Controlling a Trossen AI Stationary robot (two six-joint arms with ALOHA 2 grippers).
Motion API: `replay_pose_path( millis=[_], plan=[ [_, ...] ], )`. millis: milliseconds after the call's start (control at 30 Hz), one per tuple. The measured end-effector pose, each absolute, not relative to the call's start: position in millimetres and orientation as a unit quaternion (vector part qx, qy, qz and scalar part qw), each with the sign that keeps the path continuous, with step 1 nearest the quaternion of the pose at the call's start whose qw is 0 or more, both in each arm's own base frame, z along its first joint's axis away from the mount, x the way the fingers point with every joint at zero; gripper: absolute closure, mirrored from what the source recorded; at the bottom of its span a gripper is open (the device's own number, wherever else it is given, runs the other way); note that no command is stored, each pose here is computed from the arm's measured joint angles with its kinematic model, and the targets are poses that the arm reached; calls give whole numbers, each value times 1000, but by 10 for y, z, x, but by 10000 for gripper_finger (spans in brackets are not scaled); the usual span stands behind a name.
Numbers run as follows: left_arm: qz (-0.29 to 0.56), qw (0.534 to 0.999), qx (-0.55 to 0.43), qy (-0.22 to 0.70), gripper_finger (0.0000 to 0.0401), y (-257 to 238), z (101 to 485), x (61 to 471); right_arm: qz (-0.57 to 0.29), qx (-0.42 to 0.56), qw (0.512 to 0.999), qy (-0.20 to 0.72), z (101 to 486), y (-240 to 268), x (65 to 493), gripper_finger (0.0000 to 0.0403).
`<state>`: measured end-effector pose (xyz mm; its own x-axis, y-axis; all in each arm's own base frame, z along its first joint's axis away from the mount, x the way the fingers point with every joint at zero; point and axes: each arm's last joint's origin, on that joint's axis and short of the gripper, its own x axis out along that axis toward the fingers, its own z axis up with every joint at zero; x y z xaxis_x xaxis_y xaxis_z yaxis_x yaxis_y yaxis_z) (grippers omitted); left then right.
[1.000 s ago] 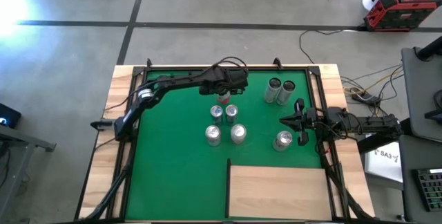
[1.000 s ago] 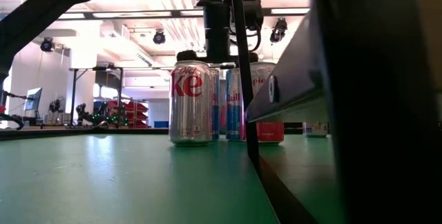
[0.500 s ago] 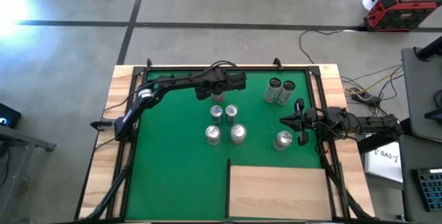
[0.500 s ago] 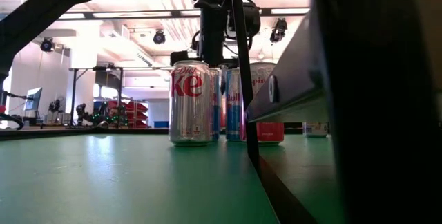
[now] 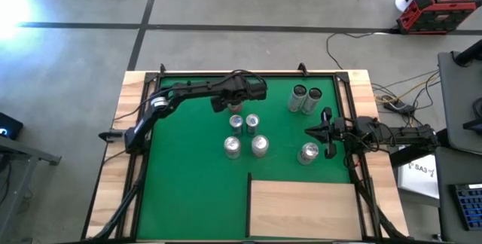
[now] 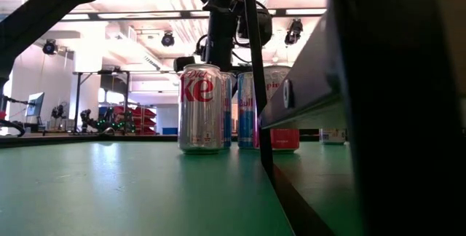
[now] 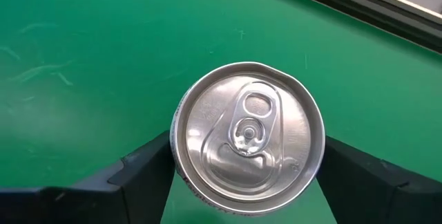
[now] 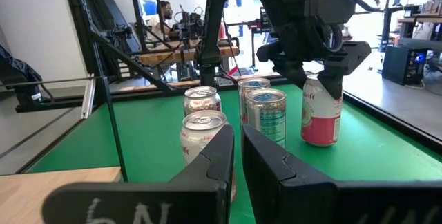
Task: Place canned beverage on shelf
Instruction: Move the top Pink-white soda can to the center of the table, then put the right red-silver soda can on the shelf
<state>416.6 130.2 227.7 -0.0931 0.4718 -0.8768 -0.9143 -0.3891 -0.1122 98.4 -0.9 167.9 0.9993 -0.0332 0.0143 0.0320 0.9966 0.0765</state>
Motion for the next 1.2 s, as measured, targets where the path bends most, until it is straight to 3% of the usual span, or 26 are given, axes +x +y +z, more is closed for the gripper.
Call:
replay_pose_path(
  millis=[433, 800, 1200],
  plan=[
    [695, 500, -447, 259, 99, 1279, 2246, 4152, -16, 38, 999, -8, 1678, -9, 984, 380],
    [684, 511, -438, 281, 12, 1266, 2242, 4160, -16, 38, 999, -8, 1679, -8, 984, 380],
    [600, 575, -418, 367, 3, 1204, 2556, 4237, -17, 38, 999, -8, 1679, -9, 984, 380]
  ],
)
